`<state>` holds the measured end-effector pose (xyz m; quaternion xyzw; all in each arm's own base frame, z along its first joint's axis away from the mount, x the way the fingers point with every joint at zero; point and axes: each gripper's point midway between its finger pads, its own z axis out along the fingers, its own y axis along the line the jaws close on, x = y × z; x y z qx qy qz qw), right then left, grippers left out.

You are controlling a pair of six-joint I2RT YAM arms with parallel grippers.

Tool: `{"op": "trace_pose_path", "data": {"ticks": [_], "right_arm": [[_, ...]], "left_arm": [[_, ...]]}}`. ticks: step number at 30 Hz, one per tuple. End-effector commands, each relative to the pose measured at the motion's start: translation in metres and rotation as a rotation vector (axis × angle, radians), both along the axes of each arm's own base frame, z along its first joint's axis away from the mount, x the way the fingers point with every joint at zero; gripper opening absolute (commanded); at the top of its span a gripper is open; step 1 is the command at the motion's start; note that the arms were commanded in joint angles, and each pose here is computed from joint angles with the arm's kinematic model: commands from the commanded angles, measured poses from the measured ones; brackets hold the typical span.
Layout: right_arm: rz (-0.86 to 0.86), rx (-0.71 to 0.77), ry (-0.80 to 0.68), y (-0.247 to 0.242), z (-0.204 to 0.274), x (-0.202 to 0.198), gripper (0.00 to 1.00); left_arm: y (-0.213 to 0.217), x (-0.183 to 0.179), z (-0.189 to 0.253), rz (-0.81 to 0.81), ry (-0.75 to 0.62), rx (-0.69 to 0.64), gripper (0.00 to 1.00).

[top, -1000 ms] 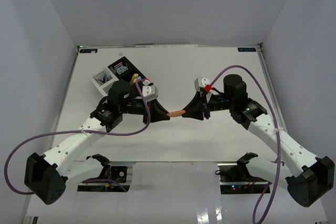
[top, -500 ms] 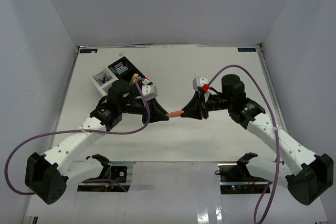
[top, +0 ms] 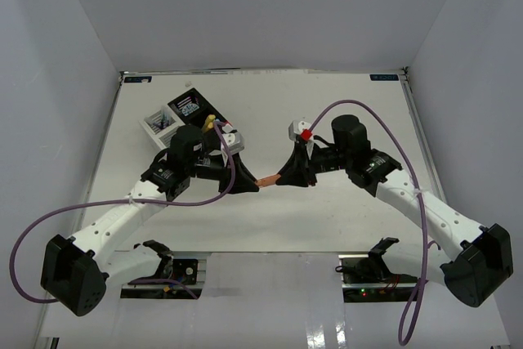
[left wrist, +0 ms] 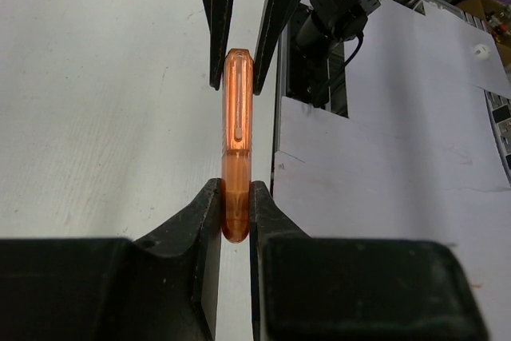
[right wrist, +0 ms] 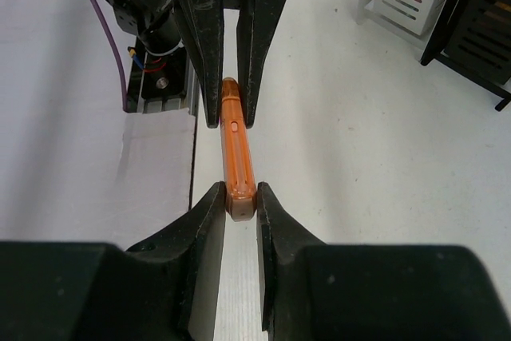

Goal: Sort the stationery into containers
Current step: Close the pen cap on the pen.

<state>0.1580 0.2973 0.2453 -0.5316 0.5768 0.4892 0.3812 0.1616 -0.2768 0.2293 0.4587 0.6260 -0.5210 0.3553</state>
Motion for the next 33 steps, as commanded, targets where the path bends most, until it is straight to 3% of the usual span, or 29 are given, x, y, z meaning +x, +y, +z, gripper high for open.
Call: {"op": "trace_pose_path", "data": {"ticks": [1, 5, 8, 13, 23, 28, 33], "right_arm": [[0.101, 0.083, -0.074, 0.027, 0.028, -0.013, 0.08], [0.08, 0.061, -0.084, 0.023, 0.023, -0.013, 0.08], [0.063, 0.049, -0.098, 0.017, 0.021, -0.015, 0.08], [0.003, 0.048, -0.142, 0.005, 0.02, -0.013, 0.08], [-0.052, 0.028, -0.15, -0.005, 0.016, -0.009, 0.08], [-0.041, 0.022, -0.14, -0.004, 0.014, -0.01, 0.08], [-0.026, 0.025, -0.131, -0.002, 0.015, -0.01, 0.08]], "left_arm": [[-0.019, -0.009, 0.04, -0.095, -0.146, -0.125, 0.0], [-0.016, -0.007, 0.041, -0.068, -0.166, -0.124, 0.01], [-0.015, -0.004, 0.041, -0.037, -0.179, -0.113, 0.08], [-0.012, 0.004, 0.034, 0.006, -0.216, -0.077, 0.32], [-0.008, 0.007, 0.031, 0.025, -0.255, -0.055, 0.53], [-0.009, 0.003, 0.032, 0.001, -0.255, -0.062, 0.53], [-0.012, 0.0, 0.028, -0.036, -0.213, -0.062, 0.4]]}}
